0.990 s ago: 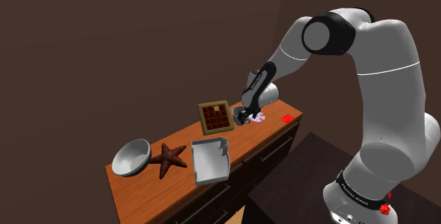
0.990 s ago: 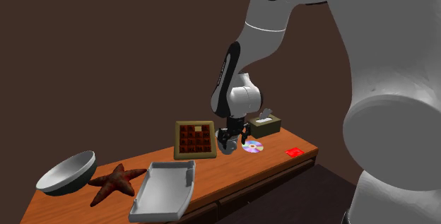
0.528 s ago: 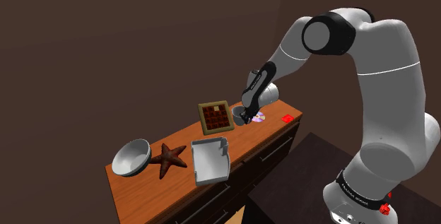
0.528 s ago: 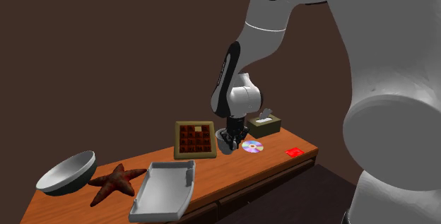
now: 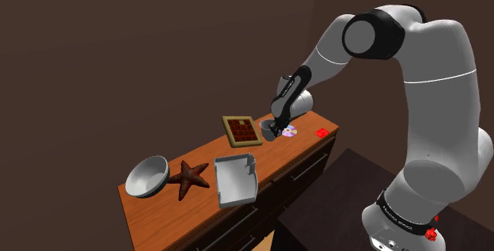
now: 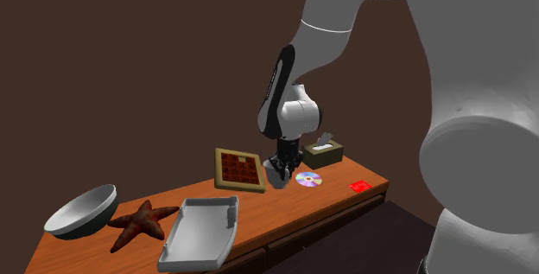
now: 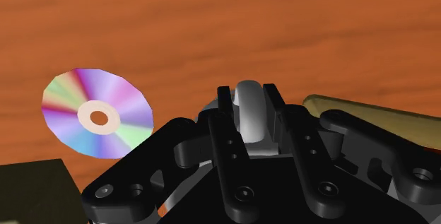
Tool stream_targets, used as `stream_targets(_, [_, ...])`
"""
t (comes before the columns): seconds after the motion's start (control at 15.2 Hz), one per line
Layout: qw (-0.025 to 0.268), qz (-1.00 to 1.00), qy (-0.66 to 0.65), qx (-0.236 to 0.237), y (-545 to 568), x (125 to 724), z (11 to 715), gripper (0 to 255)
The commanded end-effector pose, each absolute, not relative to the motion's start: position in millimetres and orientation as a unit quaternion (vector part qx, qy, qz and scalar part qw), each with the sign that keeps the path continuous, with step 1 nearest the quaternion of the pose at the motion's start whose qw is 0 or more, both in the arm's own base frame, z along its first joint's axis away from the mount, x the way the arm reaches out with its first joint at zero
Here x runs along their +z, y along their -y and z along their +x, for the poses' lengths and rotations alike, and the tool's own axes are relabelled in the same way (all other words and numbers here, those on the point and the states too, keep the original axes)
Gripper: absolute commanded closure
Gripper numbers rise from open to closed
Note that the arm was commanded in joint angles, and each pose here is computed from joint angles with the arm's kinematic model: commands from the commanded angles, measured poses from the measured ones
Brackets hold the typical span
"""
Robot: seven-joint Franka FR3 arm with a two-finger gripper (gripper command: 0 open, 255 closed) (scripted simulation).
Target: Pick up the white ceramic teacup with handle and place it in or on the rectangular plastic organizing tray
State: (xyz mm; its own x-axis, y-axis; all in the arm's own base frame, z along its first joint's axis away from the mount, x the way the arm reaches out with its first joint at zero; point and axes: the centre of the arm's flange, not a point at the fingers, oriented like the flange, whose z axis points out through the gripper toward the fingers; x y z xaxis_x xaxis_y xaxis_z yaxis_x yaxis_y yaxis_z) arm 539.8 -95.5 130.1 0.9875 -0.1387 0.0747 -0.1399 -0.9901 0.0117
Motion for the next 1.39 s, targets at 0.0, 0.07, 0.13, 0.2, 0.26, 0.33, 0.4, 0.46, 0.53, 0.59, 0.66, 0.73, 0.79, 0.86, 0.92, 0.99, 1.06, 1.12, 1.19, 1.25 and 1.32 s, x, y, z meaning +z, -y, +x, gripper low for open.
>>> stream_targets(0.0, [0.008, 0.997, 0.07, 0.037, 96, 141, 540, 255])
stream_targets(0.07, [0.008, 0.997, 0.07, 0.037, 96, 146, 540, 255])
stream_targets(0.13, [0.008, 0.997, 0.07, 0.037, 96, 152, 540, 255])
stream_targets(0.2, [0.008, 0.997, 0.07, 0.037, 96, 157, 540, 255])
stream_targets(0.26, [0.008, 0.997, 0.07, 0.037, 96, 162, 540, 255])
stream_targets(0.33, [0.008, 0.997, 0.07, 0.037, 96, 167, 540, 255])
stream_targets(0.4, [0.008, 0.997, 0.07, 0.037, 96, 173, 540, 255])
stream_targets(0.46, [0.008, 0.997, 0.07, 0.037, 96, 178, 540, 255])
stream_targets(0.53, [0.008, 0.997, 0.07, 0.037, 96, 183, 540, 255])
stream_targets(0.59, [0.008, 0.997, 0.07, 0.037, 96, 189, 540, 255])
stream_targets(0.66, [0.008, 0.997, 0.07, 0.037, 96, 194, 540, 255])
stream_targets(0.73, [0.008, 0.997, 0.07, 0.037, 96, 199, 540, 255])
stream_targets(0.79, [0.008, 0.997, 0.07, 0.037, 96, 204, 540, 255])
stream_targets(0.86, [0.008, 0.997, 0.07, 0.037, 96, 210, 540, 255])
stream_targets(0.92, [0.008, 0.997, 0.07, 0.037, 96, 215, 540, 255])
stream_targets(0.99, [0.008, 0.997, 0.07, 0.037, 96, 220, 540, 255])
stream_targets(1.06, [0.008, 0.997, 0.07, 0.037, 96, 225, 540, 255])
stream_targets(1.12, [0.008, 0.997, 0.07, 0.037, 96, 231, 540, 255])
stream_targets(1.19, [0.008, 0.997, 0.07, 0.037, 96, 236, 540, 255])
stream_targets(1.25, [0.008, 0.997, 0.07, 0.037, 96, 241, 540, 255])
stream_targets(1.32, [0.008, 0.997, 0.07, 0.037, 96, 247, 540, 255])
